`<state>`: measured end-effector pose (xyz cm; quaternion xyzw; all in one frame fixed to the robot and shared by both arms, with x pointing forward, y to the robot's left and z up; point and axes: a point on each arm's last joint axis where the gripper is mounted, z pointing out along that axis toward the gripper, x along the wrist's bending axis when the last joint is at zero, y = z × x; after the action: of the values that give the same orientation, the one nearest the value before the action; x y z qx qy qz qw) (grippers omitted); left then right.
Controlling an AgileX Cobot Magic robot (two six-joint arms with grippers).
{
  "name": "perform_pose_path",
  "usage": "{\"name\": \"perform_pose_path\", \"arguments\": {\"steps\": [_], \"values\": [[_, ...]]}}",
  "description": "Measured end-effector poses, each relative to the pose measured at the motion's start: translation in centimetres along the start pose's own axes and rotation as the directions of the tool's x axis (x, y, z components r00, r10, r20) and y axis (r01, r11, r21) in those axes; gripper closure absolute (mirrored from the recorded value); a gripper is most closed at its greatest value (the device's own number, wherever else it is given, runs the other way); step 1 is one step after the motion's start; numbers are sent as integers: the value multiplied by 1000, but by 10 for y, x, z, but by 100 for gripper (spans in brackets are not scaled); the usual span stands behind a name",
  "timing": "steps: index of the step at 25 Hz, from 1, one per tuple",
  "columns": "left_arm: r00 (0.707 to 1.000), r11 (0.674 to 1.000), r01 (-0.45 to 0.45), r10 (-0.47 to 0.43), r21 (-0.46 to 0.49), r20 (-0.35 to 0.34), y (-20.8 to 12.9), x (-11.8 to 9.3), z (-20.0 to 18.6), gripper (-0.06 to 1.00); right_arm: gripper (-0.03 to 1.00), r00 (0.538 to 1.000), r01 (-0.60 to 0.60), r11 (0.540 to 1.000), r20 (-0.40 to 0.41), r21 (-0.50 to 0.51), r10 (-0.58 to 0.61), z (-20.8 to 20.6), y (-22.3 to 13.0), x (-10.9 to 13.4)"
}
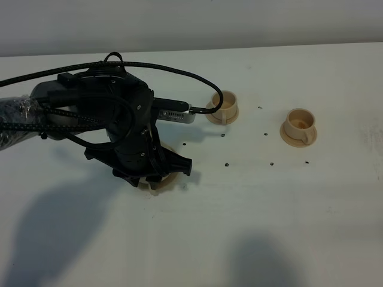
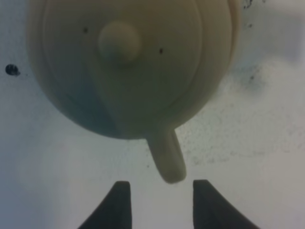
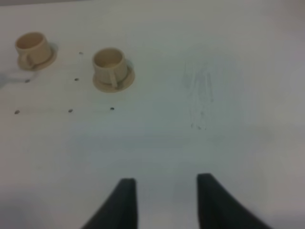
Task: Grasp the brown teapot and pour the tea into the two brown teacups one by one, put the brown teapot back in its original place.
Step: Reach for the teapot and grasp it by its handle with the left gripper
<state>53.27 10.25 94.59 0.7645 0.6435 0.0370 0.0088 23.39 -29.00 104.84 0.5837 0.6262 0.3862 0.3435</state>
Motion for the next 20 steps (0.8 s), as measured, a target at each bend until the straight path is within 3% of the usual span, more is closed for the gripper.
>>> {"name": "perform_pose_path", "arguments": {"steps": [6, 20], "values": [[1000, 1000, 3, -3, 2, -1, 2, -1, 7, 58, 53, 1000, 0, 1000, 0, 0, 0, 0, 0, 0], [1000, 1000, 5, -5, -16, 9, 4, -3, 11, 58, 52, 1000, 3, 1000, 5, 0, -3, 0, 0, 0]]}}
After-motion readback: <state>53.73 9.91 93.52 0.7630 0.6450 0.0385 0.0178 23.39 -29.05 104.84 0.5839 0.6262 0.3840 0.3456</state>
